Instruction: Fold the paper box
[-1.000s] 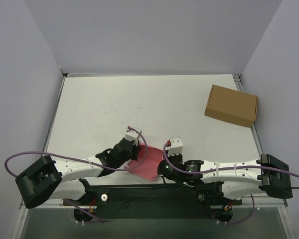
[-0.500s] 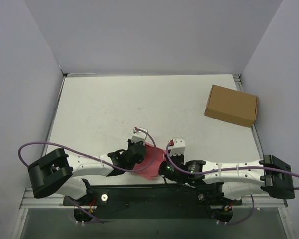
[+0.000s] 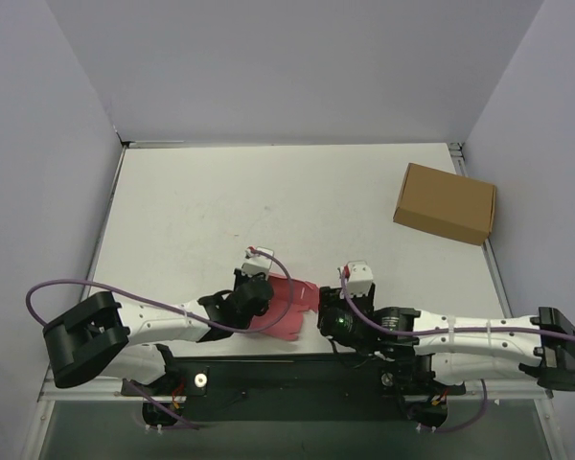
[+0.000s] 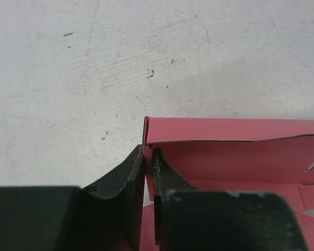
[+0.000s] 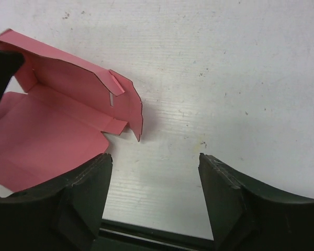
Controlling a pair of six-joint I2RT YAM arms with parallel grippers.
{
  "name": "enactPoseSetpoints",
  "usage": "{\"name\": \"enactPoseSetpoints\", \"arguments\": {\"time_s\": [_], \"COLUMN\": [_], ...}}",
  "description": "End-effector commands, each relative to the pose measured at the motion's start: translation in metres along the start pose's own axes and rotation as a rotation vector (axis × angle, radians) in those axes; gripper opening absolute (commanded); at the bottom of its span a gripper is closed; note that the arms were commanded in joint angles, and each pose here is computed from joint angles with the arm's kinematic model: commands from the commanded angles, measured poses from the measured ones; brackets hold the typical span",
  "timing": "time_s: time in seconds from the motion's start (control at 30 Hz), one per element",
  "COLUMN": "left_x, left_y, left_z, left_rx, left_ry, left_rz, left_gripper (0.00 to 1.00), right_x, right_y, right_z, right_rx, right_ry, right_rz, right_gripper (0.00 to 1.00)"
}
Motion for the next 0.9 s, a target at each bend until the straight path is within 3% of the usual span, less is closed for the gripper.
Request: {"name": "enactPoseSetpoints", "arguments": {"time_s": [0.0,0.1,0.4,0.87], "left_x": [-0.001,0.001,0.000,0.002], "left_y": [0.002,0.002,0.009,0.014], "left_z": [0.017,0.019,0.026,0.031], "left_rx": [-0.066,-0.064,-0.073,-0.093], "left_ry": [-0.080,-0.085,-0.008,0.026], "left_rz": [-0.016,-0.040,-0.119,-0.143], "left_gripper": [0.00,0.00,0.00,0.00], "right_x": [-0.029,-0.035,-0.067,-0.070], "right_y": [0.020,0.012,-0.010,-0.047], "right_z": [-0.001,0.002,0.060,0.086], "right_rx": [-0.027,-0.051,-0.316,-0.272], "right_ry": [-0.103,-0.269,-0.615,-0.676], "right_rz": [0.001,0.129,0.274,0.295], "right_gripper": [0.69,0.66,0.61,0.49]}}
Point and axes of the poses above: each gripper's point midway between its finger pads, its own y axis back along the fingers, its own z axis along the line the jaws close on, x = y × z, the point moved 2 cm from there along y, back along the fingers, and after that the axes turned 2 degrees about -y, right-handed, at the moved point
